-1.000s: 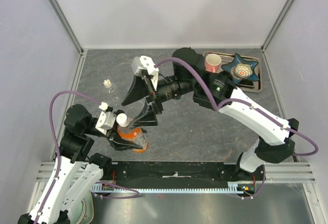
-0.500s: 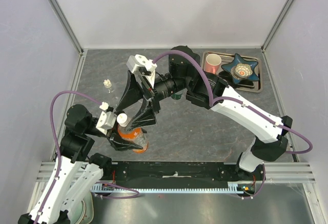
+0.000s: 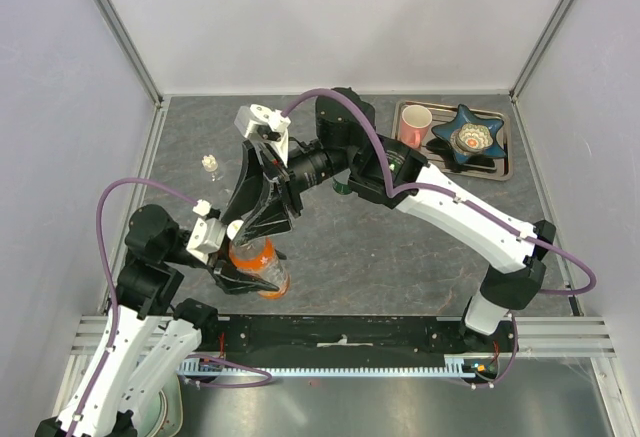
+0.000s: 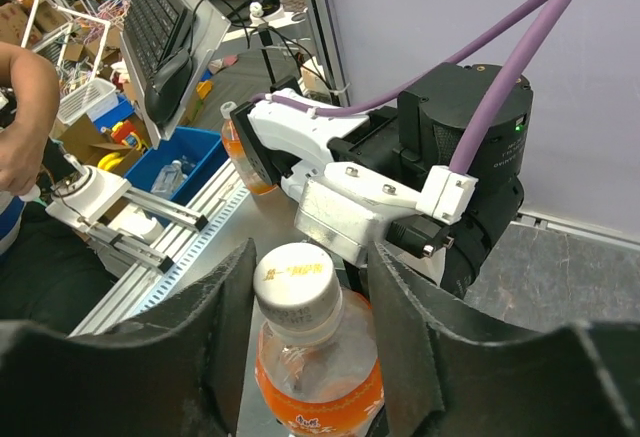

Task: Screw on the bottle caps
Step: Screw the bottle cap onto the plastic bottle.

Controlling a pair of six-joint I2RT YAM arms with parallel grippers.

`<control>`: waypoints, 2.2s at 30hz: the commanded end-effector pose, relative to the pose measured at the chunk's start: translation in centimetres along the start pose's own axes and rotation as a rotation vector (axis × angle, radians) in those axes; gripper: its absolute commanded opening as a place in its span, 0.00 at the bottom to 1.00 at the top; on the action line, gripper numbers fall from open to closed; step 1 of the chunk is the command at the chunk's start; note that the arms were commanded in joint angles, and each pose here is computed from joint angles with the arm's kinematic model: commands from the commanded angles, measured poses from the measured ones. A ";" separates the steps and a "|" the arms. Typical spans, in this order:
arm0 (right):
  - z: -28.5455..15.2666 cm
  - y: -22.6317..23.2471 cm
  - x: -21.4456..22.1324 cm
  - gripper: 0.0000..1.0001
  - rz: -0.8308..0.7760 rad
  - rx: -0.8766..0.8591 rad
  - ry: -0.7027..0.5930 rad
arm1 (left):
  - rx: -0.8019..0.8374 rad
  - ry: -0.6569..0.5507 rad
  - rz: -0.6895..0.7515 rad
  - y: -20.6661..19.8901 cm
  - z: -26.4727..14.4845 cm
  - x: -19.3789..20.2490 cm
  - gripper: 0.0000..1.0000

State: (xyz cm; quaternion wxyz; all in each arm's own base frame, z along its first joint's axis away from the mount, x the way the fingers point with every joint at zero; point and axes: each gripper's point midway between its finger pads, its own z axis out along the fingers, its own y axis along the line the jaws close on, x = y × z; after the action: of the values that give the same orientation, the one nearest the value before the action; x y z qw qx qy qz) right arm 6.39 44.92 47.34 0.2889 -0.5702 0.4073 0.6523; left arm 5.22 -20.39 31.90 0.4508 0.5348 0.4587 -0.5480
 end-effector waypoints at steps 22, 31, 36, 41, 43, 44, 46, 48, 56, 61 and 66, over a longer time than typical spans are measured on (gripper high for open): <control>-1.2 1.0 0.6 0.26 -0.041 0.019 -0.024 | -0.195 -0.049 0.018 2.4 -0.4 -2.9 0.02; -1.9 -1.7 2.7 0.14 -0.017 0.192 -0.022 | -0.286 -0.132 0.011 3.5 -0.6 -5.8 0.02; -2.2 -3.4 4.4 0.10 0.014 0.280 -0.034 | -0.321 -0.178 -0.002 3.8 -0.8 -7.2 0.02; -2.2 -4.1 6.0 0.09 0.058 0.310 -0.056 | -0.344 -0.197 0.012 4.1 -1.0 -8.0 0.02; -2.0 -4.0 6.3 0.09 0.080 0.300 -0.052 | -0.337 -0.190 0.022 4.0 -1.0 -7.9 0.02; -1.9 -3.5 6.3 0.09 0.096 0.276 -0.049 | -0.324 -0.183 0.032 3.7 -0.9 -7.9 0.02; -1.7 -3.3 6.4 0.10 0.113 0.256 -0.042 | -0.328 -0.177 0.044 3.7 -1.0 -7.8 0.02; -1.6 -2.9 6.7 0.10 0.148 0.230 -0.026 | -0.330 -0.154 0.072 3.8 -1.0 -7.3 0.02; -1.5 -1.0 8.6 0.11 0.234 0.186 0.029 | -0.418 -0.053 0.242 5.2 -2.1 -6.4 0.02; -1.2 0.8 8.7 0.11 0.247 0.155 0.034 | -0.462 -0.004 0.265 6.2 -2.6 -5.2 0.02; -0.9 1.5 9.7 0.11 0.264 0.162 0.059 | -0.482 0.003 0.266 6.6 -2.8 -4.8 0.02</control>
State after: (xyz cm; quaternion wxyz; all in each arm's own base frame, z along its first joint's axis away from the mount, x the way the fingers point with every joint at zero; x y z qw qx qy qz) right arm 9.06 43.48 46.57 0.4241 -0.4636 0.4490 0.6353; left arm 10.34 -19.68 31.05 0.5278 0.4740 0.5544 -0.4353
